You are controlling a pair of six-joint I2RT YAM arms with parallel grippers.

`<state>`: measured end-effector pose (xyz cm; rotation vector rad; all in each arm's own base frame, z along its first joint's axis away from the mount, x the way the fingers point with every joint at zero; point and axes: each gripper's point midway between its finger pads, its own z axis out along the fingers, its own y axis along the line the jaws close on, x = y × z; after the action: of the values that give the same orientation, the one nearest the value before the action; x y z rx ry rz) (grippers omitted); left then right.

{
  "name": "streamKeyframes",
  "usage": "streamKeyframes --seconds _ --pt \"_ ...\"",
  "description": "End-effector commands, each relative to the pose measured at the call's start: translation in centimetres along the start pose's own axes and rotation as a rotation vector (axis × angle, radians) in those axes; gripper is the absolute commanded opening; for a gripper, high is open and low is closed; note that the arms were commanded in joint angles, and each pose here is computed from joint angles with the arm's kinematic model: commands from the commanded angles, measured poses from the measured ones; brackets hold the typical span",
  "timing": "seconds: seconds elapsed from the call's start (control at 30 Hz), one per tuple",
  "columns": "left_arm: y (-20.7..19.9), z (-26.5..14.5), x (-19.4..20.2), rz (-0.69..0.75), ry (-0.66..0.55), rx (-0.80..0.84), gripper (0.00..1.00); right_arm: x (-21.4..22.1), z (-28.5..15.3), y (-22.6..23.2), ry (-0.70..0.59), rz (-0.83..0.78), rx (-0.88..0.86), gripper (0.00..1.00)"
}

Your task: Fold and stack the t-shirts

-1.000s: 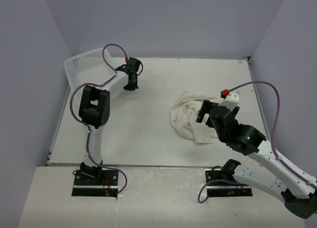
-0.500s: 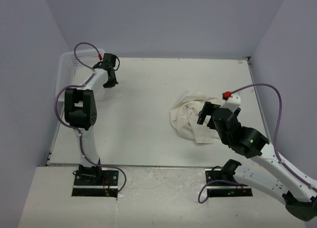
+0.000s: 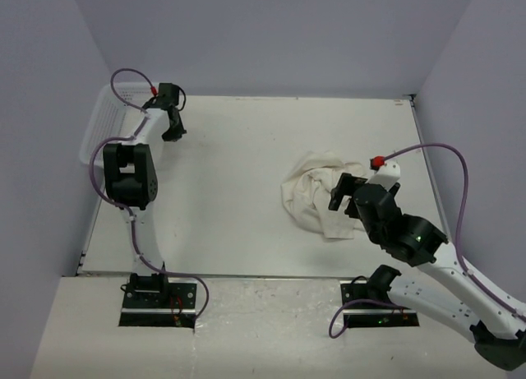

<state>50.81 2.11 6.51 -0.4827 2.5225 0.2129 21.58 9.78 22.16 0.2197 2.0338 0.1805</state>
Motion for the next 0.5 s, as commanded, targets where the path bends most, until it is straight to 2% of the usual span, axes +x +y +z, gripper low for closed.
streamKeyframes --seconds 0.0,0.17,0.33,0.47 --pt "0.4 -0.2 -2.6 -0.017 -0.037 0.007 0.0 0.5 0.4 0.5 0.013 -0.009 -0.013 0.99" --pt "-0.1 -1.2 -3.5 -0.021 -0.059 0.04 0.0 0.4 0.8 0.5 0.016 -0.036 0.012 0.99" --pt "-0.9 -3.9 -4.3 -0.047 -0.11 0.128 0.16 0.2 1.3 1.0 0.004 -0.044 0.009 0.99" --pt "-2.9 -9.1 -5.9 -0.064 -0.202 0.287 0.33 0.0 1.7 1.3 0.008 -0.056 0.025 0.99"
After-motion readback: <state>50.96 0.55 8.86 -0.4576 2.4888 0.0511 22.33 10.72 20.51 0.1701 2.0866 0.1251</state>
